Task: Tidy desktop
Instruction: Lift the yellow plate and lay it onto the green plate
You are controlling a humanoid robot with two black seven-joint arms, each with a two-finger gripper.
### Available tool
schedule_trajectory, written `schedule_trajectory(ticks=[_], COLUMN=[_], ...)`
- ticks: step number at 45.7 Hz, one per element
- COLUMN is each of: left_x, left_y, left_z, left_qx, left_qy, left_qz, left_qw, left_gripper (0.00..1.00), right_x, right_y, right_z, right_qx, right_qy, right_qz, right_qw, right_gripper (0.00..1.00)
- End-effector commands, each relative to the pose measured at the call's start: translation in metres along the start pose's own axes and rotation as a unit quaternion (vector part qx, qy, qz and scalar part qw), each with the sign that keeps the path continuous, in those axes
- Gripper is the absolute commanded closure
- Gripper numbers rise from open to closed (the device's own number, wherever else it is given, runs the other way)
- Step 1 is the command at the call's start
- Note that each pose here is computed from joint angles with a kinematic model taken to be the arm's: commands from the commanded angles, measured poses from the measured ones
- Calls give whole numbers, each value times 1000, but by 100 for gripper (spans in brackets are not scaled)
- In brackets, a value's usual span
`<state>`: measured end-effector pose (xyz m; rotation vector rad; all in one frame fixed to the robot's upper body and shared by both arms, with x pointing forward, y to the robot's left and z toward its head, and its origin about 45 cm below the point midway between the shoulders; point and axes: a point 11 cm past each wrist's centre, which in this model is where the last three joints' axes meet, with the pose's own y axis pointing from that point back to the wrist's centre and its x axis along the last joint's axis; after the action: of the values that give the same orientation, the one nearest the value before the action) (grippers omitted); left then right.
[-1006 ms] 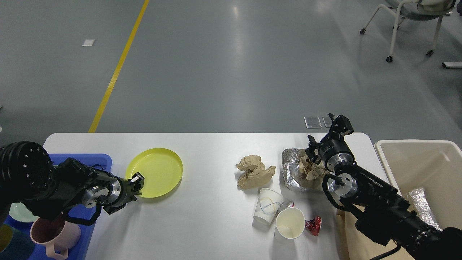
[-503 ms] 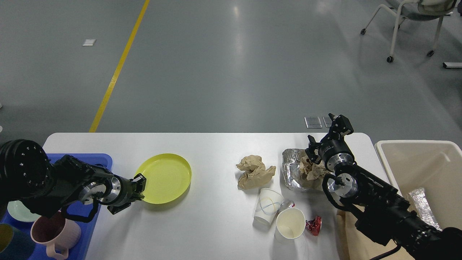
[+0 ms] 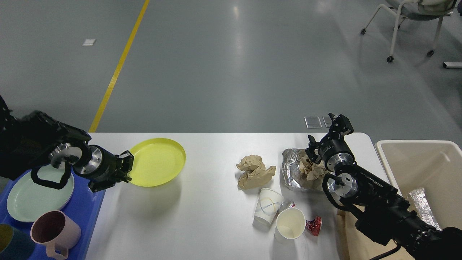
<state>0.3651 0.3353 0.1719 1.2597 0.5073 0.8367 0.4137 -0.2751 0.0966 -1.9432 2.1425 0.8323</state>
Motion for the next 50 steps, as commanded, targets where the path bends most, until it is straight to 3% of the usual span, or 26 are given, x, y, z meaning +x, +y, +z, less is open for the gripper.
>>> schedule_trajectory(ticks=[1, 18, 28, 33, 42, 50], left_x=[4, -48, -42, -20, 56, 115], left_y=[47, 172, 185, 193, 204, 194], left_z=[20, 67, 63, 48, -6, -64], left_qx=[-8, -35, -52, -58, -46, -27], left_qy=[-18, -140, -137, -123, -82, -29], left_qz=[17, 8, -15, -9, 8, 22], left_qw=[1000, 990, 989, 991, 996, 999], left_gripper=[100, 100, 100, 100, 100, 100], right_x=[0, 0, 0, 0, 0, 0], right_y=[0, 0, 0, 0, 0, 0], right_z=[0, 0, 0, 0, 1, 0], right_qx=[0, 0, 0, 0, -1, -1], right_qy=[1, 1, 0, -1, -1, -1], right_qz=[0, 0, 0, 1, 0, 0], right_qw=[1000, 1000, 1000, 1000, 1000, 1000], right_gripper=[0, 0, 0, 0, 0, 0])
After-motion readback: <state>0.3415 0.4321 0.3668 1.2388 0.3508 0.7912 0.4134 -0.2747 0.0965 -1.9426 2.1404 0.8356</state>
